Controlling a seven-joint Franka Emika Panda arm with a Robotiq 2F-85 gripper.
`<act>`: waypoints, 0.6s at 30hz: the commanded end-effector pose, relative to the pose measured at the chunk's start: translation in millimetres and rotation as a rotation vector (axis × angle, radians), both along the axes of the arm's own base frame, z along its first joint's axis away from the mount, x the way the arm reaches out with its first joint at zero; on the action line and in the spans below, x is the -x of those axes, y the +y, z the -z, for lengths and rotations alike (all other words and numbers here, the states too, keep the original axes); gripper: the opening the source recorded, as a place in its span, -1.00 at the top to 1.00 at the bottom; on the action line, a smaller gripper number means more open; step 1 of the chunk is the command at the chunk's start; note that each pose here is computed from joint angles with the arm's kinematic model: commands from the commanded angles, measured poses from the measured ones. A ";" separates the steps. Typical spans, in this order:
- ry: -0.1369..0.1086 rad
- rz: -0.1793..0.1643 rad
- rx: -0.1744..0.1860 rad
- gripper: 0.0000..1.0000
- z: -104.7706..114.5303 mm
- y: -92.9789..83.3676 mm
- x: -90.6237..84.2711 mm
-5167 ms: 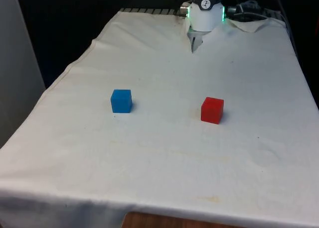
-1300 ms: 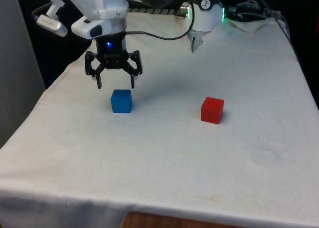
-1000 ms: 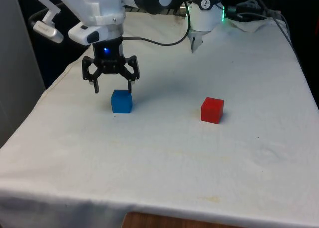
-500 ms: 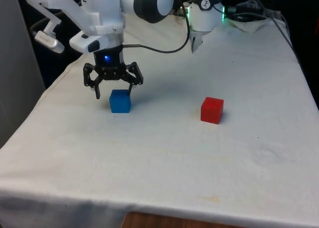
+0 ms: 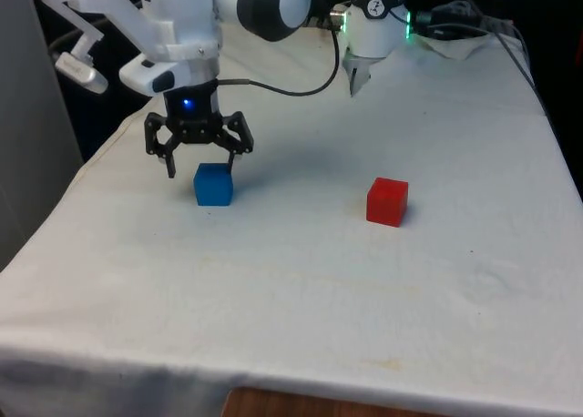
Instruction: Stack the two cubes.
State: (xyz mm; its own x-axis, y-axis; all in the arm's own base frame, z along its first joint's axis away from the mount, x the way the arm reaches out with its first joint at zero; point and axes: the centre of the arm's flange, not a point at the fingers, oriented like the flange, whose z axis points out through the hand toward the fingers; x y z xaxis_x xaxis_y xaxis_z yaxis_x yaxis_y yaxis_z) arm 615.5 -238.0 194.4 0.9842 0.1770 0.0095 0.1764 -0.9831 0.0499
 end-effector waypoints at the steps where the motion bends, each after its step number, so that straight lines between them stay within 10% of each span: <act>1: 0.001 -0.002 -0.006 -1.00 -5.4 -2.3 0.6; 18: 0.009 -0.009 -0.027 -1.00 -24.4 10.5 -1.7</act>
